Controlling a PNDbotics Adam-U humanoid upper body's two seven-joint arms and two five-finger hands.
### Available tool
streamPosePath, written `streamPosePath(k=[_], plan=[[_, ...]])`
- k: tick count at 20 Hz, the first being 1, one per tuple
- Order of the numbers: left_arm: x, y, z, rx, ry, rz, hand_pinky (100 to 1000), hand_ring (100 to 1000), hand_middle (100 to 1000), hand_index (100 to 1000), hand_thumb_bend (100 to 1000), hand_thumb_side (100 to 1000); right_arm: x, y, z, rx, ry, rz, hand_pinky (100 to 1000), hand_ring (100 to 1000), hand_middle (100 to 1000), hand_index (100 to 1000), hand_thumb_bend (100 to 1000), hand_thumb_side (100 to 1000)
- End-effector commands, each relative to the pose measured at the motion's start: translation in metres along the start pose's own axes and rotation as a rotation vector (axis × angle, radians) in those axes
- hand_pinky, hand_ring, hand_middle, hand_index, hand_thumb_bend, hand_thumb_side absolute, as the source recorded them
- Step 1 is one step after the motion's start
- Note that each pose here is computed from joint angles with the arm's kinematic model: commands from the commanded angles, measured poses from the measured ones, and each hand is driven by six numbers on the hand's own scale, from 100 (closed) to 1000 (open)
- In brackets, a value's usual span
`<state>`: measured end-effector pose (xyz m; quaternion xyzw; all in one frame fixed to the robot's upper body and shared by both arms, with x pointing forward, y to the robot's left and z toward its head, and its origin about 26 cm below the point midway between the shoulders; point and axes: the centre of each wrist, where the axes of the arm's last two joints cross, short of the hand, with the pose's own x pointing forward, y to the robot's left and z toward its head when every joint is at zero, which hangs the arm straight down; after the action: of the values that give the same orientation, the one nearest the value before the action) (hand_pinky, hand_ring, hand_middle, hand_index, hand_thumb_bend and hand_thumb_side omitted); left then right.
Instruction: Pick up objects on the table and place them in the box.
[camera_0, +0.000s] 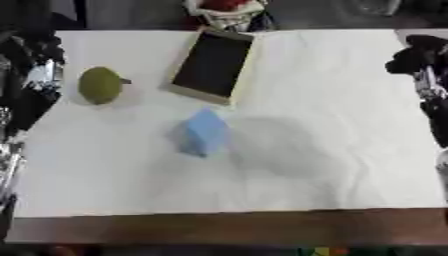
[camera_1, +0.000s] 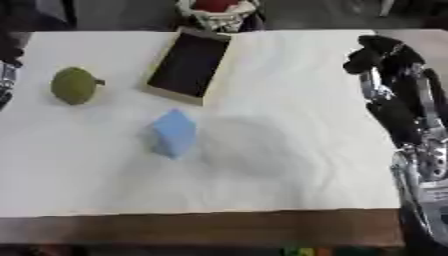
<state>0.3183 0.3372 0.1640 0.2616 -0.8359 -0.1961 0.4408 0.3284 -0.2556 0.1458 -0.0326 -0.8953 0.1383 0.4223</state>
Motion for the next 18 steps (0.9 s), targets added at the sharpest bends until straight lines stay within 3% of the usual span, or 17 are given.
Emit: streamPosePath(k=[1, 7, 10, 13, 18], plan=[[-0.005, 0.035, -0.02, -0.068, 0.003, -0.212, 692, 708, 695, 811, 100, 359, 0.006, -0.004, -0.004, 0.006, -0.028, 0.017, 680, 627, 587, 761, 100, 515], [-0.034, 0.072, -0.054, -0.322, 0.103, -0.528, 749, 746, 752, 853, 115, 181, 0.006, -0.003, -0.004, 0.019, -0.026, 0.015, 679, 627, 585, 761, 100, 515], [-0.044, 0.083, -0.07, -0.443, 0.131, -0.655, 771, 756, 769, 866, 244, 138, 0.006, -0.002, -0.004, 0.025, -0.026, 0.014, 679, 627, 585, 761, 100, 514], [-0.052, 0.082, -0.086, -0.548, 0.135, -0.761, 789, 767, 783, 876, 335, 142, 0.005, -0.002, -0.004, 0.032, -0.024, 0.012, 679, 626, 584, 761, 100, 515], [-0.064, 0.064, -0.104, -0.669, 0.134, -0.827, 802, 777, 794, 882, 393, 147, 0.005, -0.001, -0.004, 0.038, -0.022, 0.009, 679, 626, 584, 761, 100, 514]])
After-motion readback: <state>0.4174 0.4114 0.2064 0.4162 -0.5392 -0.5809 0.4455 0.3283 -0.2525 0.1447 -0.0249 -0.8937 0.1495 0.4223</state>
